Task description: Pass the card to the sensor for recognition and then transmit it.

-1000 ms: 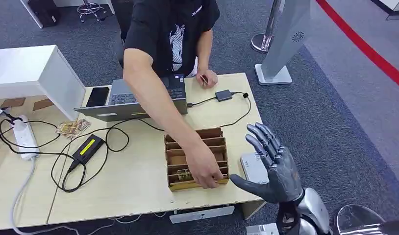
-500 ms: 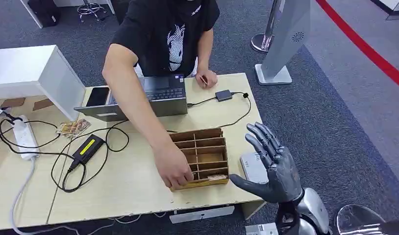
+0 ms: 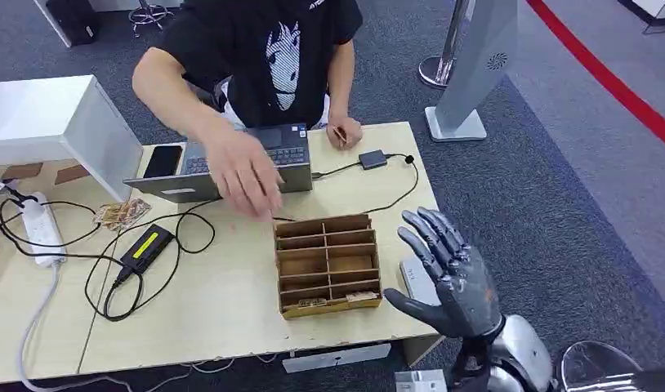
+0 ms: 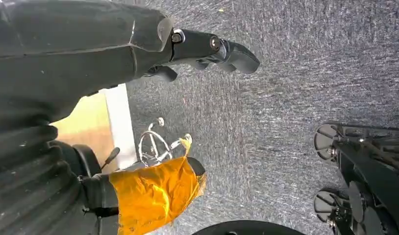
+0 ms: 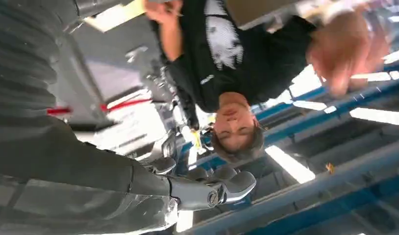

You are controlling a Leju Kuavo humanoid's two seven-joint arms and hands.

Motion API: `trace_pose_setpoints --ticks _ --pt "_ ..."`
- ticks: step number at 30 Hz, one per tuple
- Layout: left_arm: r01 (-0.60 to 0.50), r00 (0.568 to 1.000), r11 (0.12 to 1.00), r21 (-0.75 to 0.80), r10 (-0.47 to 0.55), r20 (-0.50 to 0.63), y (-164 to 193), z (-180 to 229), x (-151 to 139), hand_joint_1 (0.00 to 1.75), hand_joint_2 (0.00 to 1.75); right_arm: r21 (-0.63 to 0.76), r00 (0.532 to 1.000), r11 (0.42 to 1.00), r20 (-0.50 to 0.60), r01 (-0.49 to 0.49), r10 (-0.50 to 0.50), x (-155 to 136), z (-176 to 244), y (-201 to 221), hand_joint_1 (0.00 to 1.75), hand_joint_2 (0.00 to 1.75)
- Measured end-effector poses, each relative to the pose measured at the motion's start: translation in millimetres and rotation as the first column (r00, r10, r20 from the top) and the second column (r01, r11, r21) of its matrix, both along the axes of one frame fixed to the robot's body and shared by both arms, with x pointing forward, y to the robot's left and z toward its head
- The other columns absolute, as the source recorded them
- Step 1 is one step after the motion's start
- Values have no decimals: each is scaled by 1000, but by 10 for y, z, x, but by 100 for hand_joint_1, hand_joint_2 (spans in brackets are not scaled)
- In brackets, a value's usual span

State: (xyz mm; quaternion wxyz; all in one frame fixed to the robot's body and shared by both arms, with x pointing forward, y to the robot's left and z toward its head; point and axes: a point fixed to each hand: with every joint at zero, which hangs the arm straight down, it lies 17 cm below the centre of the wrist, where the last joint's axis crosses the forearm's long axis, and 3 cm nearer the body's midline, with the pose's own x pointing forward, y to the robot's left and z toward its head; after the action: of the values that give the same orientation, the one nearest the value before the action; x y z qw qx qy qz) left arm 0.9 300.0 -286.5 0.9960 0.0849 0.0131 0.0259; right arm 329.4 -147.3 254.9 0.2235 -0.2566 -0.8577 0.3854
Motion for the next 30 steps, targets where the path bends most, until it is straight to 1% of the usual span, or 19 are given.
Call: trace_pose_setpoints --ticks 6,9,13,18,24,30 --pt "14 1000 1000 -1 -14 -1 -3 0 10 0 175 -63 1000 998 -20 8 -10 18 -174 -42 0 175" --pt "38 999 999 -8 -38 -2 -16 1 15 0 175 -146 999 989 -33 32 -37 51 -327 -45 0 175" --pt "46 999 999 -15 -46 -2 -5 1 16 0 175 -236 999 972 -49 10 -22 51 -542 -16 0 175" --pt "18 1000 1000 -10 -18 -2 40 2 21 0 175 -318 998 948 -64 -8 -13 59 -791 93 0 175" --pt "-65 998 998 -3 65 1 64 3 46 0 175 -347 991 932 -119 -106 69 -84 -1074 392 0 175" --pt "-95 995 995 5 95 0 107 4 43 0 175 -337 976 921 -159 -194 147 -249 -1229 612 0 175"
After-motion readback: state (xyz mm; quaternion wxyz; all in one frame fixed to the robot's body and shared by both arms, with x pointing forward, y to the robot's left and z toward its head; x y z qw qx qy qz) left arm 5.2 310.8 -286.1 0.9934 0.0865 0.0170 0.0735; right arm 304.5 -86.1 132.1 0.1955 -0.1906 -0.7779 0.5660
